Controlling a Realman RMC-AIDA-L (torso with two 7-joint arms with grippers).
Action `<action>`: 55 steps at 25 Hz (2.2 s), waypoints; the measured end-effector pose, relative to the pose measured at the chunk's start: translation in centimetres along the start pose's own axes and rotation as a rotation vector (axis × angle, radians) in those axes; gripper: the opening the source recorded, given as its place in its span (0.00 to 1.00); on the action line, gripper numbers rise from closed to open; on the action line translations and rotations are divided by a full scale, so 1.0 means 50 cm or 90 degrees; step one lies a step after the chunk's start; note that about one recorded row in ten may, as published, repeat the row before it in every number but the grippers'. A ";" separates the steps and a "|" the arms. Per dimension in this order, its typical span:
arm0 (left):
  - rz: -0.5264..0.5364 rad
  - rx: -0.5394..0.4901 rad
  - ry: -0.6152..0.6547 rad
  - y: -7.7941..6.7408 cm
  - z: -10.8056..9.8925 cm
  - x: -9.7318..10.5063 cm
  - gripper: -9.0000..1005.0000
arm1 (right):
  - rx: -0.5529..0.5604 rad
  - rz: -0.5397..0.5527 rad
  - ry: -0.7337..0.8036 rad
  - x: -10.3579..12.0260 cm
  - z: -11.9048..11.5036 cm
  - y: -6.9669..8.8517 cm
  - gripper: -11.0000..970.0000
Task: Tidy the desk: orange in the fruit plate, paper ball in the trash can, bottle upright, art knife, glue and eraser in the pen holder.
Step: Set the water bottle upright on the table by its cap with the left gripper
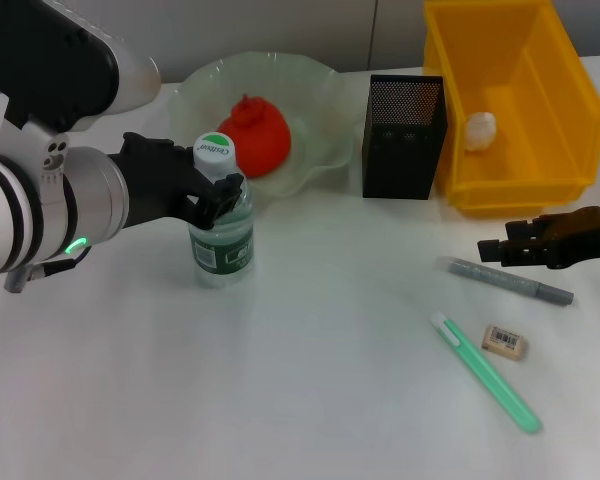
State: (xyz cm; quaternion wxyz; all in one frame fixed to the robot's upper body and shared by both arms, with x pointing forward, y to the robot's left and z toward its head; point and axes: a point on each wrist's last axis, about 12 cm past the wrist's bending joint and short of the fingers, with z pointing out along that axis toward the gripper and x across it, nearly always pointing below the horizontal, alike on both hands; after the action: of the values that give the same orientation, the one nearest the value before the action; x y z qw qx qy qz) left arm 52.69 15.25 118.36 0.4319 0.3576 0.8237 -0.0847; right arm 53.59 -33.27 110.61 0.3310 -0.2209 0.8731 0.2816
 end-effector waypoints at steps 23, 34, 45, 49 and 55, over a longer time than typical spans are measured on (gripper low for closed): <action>0.008 -0.007 -0.004 0.006 0.000 -0.004 0.45 | -0.002 -0.001 -0.001 -0.001 0.000 0.001 0.68; 0.006 -0.010 -0.004 0.008 0.000 -0.003 0.44 | -0.004 -0.001 0.001 0.001 0.000 0.002 0.68; 0.002 -0.015 -0.003 0.015 0.000 -0.002 0.44 | -0.005 0.000 0.001 0.001 -0.001 0.002 0.68; -0.007 -0.017 -0.001 0.019 -0.001 -0.001 0.44 | -0.005 -0.001 0.000 0.000 0.000 0.002 0.68; -0.026 -0.021 0.002 0.028 -0.004 -0.001 0.44 | -0.005 -0.002 0.000 -0.001 0.000 0.002 0.68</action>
State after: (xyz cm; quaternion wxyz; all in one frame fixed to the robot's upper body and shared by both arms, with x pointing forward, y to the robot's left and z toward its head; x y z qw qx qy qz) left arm 53.50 16.34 118.75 0.4346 0.3334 0.8328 -0.0793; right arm 53.56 -33.18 110.66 0.3305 -0.2233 0.8716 0.2849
